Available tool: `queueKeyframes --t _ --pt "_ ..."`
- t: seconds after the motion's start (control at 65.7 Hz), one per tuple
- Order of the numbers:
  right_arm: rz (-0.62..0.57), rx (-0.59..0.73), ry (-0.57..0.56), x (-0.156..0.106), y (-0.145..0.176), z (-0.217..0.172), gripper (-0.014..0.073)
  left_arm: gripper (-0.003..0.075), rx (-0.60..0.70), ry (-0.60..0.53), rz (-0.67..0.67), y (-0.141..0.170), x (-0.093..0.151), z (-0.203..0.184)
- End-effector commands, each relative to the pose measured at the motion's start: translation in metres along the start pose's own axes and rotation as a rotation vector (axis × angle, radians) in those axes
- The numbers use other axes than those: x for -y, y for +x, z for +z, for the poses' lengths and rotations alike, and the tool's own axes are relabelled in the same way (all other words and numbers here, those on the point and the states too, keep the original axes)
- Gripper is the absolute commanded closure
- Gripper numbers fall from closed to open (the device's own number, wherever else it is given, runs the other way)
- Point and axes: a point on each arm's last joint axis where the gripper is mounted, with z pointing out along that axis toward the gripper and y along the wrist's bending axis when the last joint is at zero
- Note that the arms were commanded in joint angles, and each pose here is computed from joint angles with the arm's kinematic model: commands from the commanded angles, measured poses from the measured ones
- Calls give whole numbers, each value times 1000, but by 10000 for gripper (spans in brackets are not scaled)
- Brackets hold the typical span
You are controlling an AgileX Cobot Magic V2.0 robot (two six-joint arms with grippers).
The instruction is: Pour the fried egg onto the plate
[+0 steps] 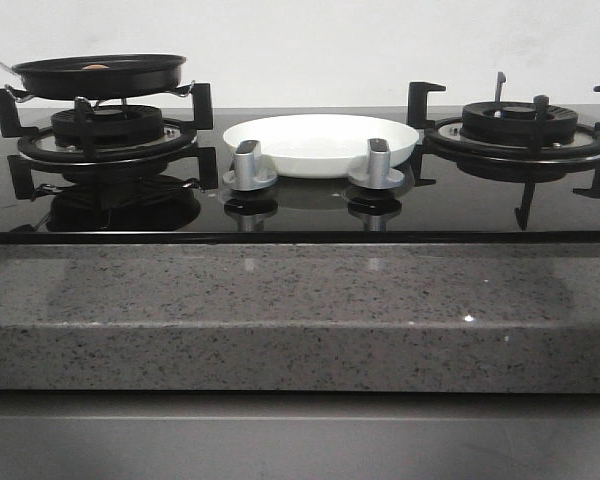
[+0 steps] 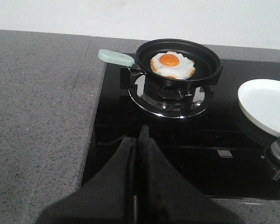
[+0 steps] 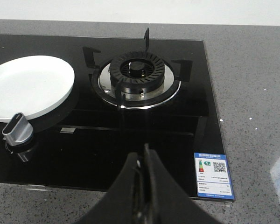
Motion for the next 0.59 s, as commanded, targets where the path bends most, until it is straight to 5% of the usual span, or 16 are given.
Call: queueKeyframes --t 0.0,0.122,0.32,0.396,0.579 --pt "4 89 7 0 -15 -2 697 737 82 1 -10 -13 0 -1" --pt "0 88 10 1 -15 -2 545 652 83 1 -10 -13 0 -1" --pt "-1 88 11 1 -15 -2 113 276 90 2 -11 -14 1 -1" --pt "11 82 3 0 -13 -1 55 220 90 6 -17 -14 1 -1" --pt "86 21 -60 -5 -19 11 56 229 86 26 -43 -14 3 0"
